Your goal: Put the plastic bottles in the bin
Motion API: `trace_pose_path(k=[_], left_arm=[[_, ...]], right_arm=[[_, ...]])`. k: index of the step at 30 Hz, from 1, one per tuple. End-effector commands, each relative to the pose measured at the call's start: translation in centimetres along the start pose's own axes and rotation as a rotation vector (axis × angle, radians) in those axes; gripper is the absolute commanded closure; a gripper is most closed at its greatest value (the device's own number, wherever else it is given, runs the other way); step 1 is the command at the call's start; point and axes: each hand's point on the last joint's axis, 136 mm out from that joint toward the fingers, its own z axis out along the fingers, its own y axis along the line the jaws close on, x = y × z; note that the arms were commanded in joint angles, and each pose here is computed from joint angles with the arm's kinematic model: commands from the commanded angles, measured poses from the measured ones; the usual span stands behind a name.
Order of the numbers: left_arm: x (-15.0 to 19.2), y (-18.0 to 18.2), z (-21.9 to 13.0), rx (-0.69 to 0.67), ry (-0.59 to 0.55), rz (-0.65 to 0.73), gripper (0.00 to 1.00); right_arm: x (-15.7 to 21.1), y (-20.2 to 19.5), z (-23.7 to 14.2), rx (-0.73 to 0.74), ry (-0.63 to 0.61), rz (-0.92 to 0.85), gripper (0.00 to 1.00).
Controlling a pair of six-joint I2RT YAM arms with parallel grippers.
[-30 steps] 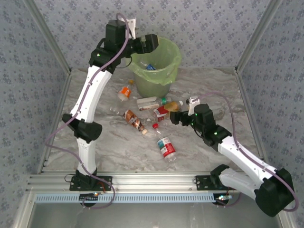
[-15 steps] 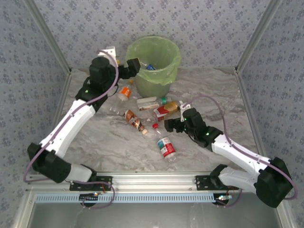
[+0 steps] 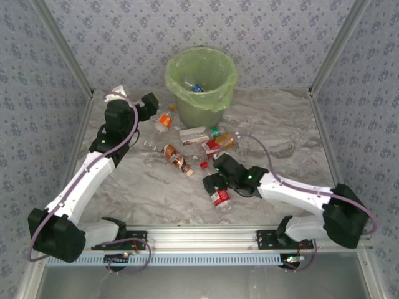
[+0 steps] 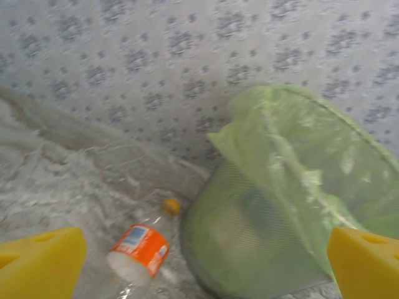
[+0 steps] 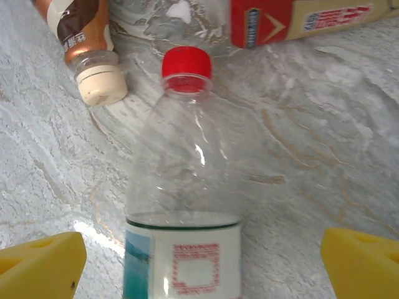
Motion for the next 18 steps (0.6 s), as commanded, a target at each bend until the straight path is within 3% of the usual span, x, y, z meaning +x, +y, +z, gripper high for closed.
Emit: trace_pose_path(k=[1, 7, 18], left_arm=[[-0.8, 1.6, -1.5, -0.038, -0.035, -0.068, 0.01], [-0.1, 5.5, -3.3, -0.143, -0.047, -0.074, 0.01], [1.0, 9.5, -5.2, -0.241, -0.061, -0.090, 0.01]], right_arm=[[-0.4, 0.4, 0.5, 0.076, 0.053, -0.043, 0.01], [0.5, 1.6, 2.5, 0.116, 0.202, -0.111, 0.01], [2.4, 1.8, 4.3, 0.071, 0.313, -0.033, 0.01]])
